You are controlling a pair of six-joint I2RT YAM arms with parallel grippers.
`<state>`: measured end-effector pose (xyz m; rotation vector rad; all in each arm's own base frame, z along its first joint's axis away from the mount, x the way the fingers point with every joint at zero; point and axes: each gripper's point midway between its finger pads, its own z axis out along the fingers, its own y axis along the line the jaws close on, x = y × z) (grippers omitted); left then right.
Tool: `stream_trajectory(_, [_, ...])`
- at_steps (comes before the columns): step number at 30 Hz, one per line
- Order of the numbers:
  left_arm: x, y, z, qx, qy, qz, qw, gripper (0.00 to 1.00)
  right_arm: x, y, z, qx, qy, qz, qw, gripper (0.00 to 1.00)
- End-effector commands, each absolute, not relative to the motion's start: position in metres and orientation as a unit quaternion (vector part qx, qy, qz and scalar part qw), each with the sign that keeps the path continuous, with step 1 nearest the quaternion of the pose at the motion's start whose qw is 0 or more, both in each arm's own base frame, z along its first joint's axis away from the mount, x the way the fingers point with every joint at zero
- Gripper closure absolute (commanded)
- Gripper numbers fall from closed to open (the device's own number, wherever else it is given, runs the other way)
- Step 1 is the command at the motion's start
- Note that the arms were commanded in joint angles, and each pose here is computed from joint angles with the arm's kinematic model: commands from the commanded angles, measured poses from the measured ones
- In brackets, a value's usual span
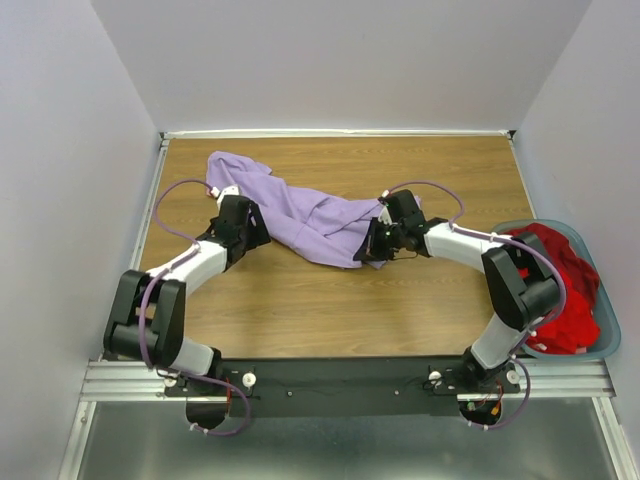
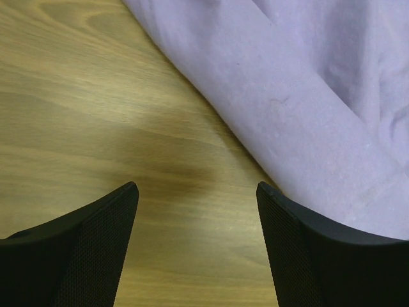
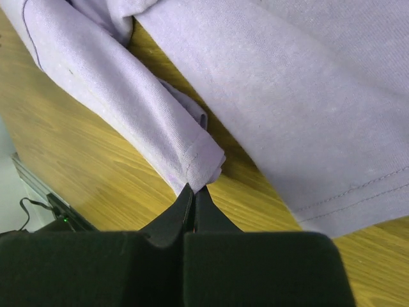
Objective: Fold and stack the t-shirts
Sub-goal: Flatten the tshirt out
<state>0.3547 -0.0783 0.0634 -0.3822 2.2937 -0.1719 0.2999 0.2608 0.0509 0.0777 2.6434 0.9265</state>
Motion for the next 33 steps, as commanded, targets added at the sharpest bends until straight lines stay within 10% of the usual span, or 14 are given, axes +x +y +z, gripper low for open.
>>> stream_trajectory(1, [0.375,-0.102,0.065,-0.169,0.897,-0.122,0.390,0.19,0.308,0.262,0.056,0.009,0.928,0.329,0.176,0.99])
stream_trajectory(12, [0.417,-0.137,0.066,-0.166,0.891,-0.143,0.396,0.32,0.303,0.266,0.059,-0.002,0.924,0.345,0.166,0.99])
stream_trajectory(20, [0.425,-0.135,0.059,-0.153,0.899,-0.109,0.395,1.00,0.293,0.269,0.064,-0.016,0.919,0.364,0.154,0.99])
stream_trajectory(33, [0.405,-0.079,0.106,-0.129,0.895,0.031,0.427,0.98,0.230,0.339,0.083,-0.115,0.897,0.416,0.094,0.95])
